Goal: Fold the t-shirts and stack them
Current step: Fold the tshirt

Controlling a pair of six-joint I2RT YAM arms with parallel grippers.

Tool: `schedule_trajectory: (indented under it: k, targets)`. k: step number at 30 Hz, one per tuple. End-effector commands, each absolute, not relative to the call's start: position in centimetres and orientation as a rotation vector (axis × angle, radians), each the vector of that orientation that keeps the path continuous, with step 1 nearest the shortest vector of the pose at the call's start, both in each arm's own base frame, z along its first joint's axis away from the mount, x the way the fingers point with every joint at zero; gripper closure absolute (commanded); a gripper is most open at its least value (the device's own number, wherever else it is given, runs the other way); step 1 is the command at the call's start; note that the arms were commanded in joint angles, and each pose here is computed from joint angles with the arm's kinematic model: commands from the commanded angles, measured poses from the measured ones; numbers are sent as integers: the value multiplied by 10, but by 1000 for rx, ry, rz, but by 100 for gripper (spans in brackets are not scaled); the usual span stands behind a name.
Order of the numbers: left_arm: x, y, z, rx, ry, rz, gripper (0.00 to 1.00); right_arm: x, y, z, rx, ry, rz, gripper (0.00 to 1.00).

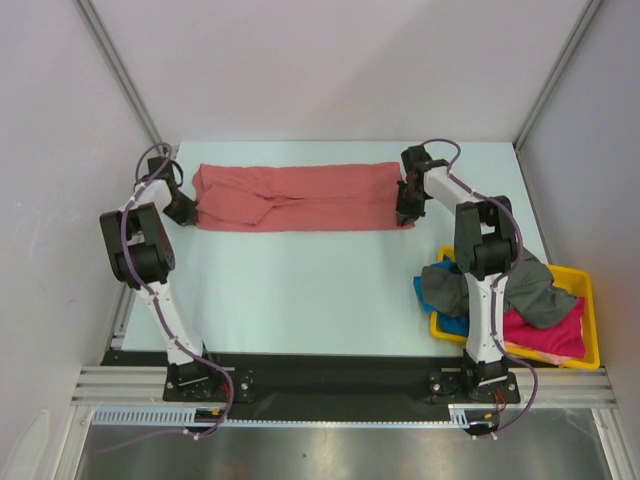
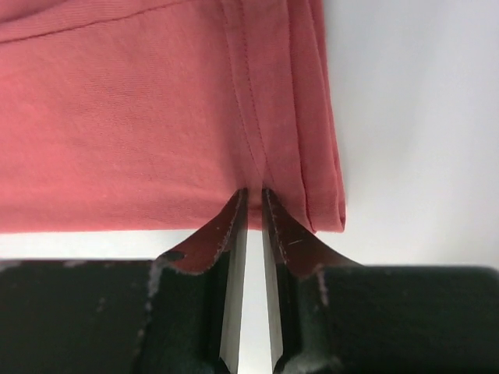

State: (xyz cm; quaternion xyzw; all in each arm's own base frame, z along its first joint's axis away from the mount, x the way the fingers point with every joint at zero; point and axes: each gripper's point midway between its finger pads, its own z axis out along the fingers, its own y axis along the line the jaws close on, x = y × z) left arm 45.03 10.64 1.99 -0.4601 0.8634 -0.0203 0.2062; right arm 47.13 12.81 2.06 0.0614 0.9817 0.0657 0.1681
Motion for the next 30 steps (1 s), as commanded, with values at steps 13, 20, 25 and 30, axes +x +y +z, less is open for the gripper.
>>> schedule_trajectory:
  k: [13,20,25,30]
  targets:
    - [552,123,19,-882,2392,-7,94,238,262,24,-115,3116,585,80]
    - [525,132,78,-912,2343,125,47,254,282,95,-224,2915,675,68]
    - [468,112,121,-960,2298,150,29,326,220,116,-8,2791,625,43]
    - [417,54,170,-890,2239,-11,25,362,176,92,141,2797,589,33]
